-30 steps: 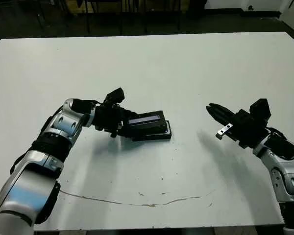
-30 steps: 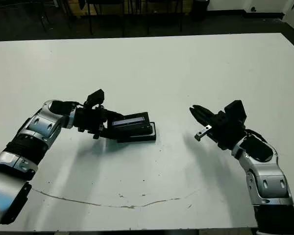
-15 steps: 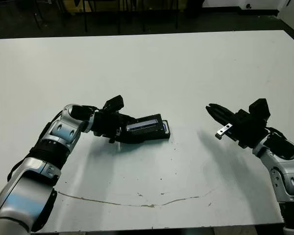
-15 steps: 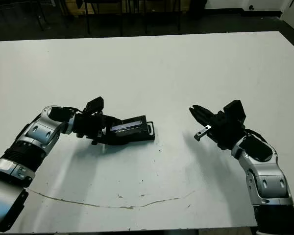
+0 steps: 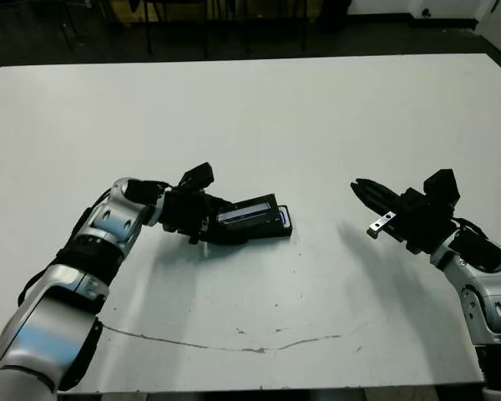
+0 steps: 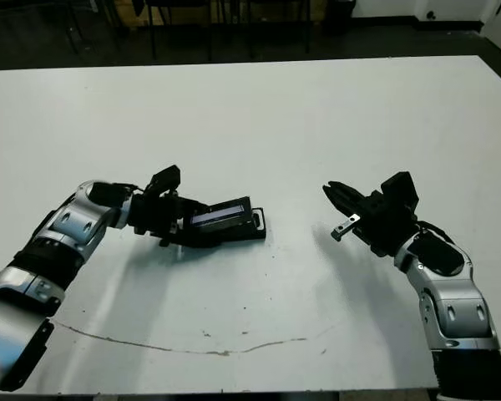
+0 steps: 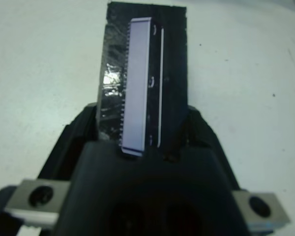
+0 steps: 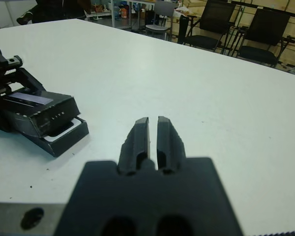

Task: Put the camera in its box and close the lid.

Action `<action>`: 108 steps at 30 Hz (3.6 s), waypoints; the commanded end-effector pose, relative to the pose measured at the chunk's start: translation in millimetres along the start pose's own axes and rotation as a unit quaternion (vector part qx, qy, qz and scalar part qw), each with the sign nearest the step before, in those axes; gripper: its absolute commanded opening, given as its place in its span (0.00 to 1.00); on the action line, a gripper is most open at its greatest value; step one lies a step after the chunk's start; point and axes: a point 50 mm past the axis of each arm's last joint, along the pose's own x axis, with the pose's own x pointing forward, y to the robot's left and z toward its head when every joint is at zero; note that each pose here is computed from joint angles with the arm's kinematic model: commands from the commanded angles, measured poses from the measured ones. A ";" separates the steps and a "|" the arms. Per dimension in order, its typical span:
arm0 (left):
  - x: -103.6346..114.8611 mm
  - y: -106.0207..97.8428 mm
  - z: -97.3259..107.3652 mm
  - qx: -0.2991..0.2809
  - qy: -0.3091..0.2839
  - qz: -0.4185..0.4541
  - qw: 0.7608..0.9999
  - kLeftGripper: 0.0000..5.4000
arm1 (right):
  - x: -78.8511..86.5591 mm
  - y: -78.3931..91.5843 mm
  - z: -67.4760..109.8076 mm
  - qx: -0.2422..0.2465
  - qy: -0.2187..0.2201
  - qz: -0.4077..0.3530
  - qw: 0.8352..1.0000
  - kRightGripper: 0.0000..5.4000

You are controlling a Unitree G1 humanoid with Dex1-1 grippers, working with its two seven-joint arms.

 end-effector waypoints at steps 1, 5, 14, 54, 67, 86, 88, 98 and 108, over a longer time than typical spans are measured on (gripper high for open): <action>21.6 -8.8 -22.0 -0.032 0.057 -0.030 0.997 0.52 | -0.5 0.1 -6.1 0.001 0.010 0.007 1.000 0.00; 31.3 -5.7 -10.7 -0.012 0.062 -0.037 0.997 0.52 | 0.0 0.8 -7.4 0.010 0.007 0.011 1.000 0.00; 43.8 -5.5 13.3 0.041 0.081 -0.066 0.994 0.52 | 0.1 1.9 -9.2 0.011 0.010 0.012 1.000 0.00; -27.6 -11.0 -49.7 0.103 0.154 -0.026 0.982 1.00 | -1.3 2.8 -6.8 0.002 0.015 0.012 1.000 0.00; -130.9 -48.0 -62.6 0.064 0.140 0.116 0.981 1.00 | 0.5 4.1 -7.9 0.003 0.015 0.018 1.000 0.00; -30.9 -54.5 51.8 0.005 -0.264 0.438 0.859 0.41 | 1.2 3.8 -8.4 0.011 0.006 -0.001 1.000 0.00; -13.9 -54.5 56.6 -0.015 -0.261 0.427 0.866 0.33 | 1.1 4.1 -8.1 0.014 0.005 -0.001 1.000 0.00; 54.4 -61.1 44.4 -0.072 -0.166 0.397 0.900 0.01 | -0.1 5.1 -5.6 0.008 0.013 -0.010 1.000 0.00; 73.7 -62.6 -7.4 -0.101 -0.046 0.395 0.912 0.01 | -1.3 6.8 -1.2 0.006 0.025 -0.016 1.000 0.00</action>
